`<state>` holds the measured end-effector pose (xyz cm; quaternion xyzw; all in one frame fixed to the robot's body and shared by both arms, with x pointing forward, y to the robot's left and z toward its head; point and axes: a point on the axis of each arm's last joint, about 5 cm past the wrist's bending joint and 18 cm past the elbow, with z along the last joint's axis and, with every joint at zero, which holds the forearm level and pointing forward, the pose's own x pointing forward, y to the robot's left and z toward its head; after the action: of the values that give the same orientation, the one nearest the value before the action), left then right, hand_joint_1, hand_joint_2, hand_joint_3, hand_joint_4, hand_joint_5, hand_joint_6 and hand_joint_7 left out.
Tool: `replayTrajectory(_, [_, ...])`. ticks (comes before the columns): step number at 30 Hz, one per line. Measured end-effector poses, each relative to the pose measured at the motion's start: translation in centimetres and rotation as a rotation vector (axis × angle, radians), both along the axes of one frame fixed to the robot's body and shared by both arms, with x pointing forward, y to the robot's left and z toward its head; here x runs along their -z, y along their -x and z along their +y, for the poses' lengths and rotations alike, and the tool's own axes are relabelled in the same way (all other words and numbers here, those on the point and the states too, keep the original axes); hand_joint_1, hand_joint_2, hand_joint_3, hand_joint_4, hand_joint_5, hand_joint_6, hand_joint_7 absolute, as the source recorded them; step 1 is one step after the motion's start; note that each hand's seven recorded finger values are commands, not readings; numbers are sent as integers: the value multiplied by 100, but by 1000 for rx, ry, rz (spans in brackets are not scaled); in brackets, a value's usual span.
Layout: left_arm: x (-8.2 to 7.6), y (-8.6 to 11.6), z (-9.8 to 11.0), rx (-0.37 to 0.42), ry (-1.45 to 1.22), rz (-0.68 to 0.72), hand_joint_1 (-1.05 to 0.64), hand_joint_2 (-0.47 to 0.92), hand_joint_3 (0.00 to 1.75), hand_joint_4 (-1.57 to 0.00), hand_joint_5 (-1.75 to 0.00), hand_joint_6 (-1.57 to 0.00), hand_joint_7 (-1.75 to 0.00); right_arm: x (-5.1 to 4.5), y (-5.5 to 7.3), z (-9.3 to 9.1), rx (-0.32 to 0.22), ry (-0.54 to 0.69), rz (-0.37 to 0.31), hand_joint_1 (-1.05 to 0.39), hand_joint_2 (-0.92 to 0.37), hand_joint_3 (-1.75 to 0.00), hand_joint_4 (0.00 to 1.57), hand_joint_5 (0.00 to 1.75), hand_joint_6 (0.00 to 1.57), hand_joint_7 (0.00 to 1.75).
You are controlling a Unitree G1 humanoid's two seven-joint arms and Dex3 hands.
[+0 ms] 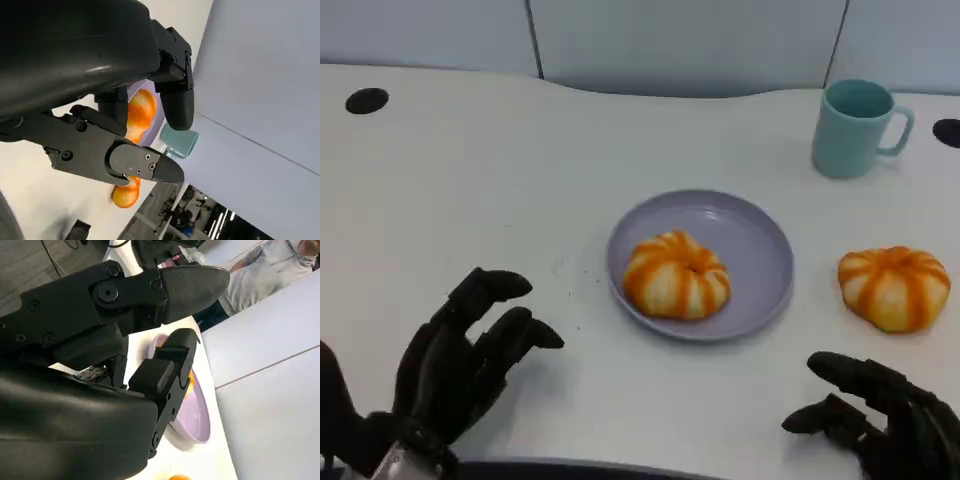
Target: Grasp the bread from the table and place it into the plate.
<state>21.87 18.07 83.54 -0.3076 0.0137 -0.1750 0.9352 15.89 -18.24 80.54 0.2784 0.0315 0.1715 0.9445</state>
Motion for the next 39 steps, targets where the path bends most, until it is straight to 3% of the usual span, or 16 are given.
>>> replayTrajectory(15, [76, 62, -4, 33, 17, 60, -41, 92, 11, -39, -175, -28, -149, 20, -68, -20, 26, 10, -36, -75, -92, -30, 66, 78, 87, 11])
replayTrajectory(29, [133, 216, -14, 21, 29, 77, -34, 92, 13, -38, -175, -21, -173, 29, -57, -26, 28, 16, -33, -75, -92, -30, 70, 79, 90, 9])
replayTrajectory(39, [134, 236, -21, -15, 25, 43, -35, 92, 13, -38, -175, -21, -175, 31, -42, -37, 28, 26, -29, -75, -92, -32, 67, 83, 90, 7])
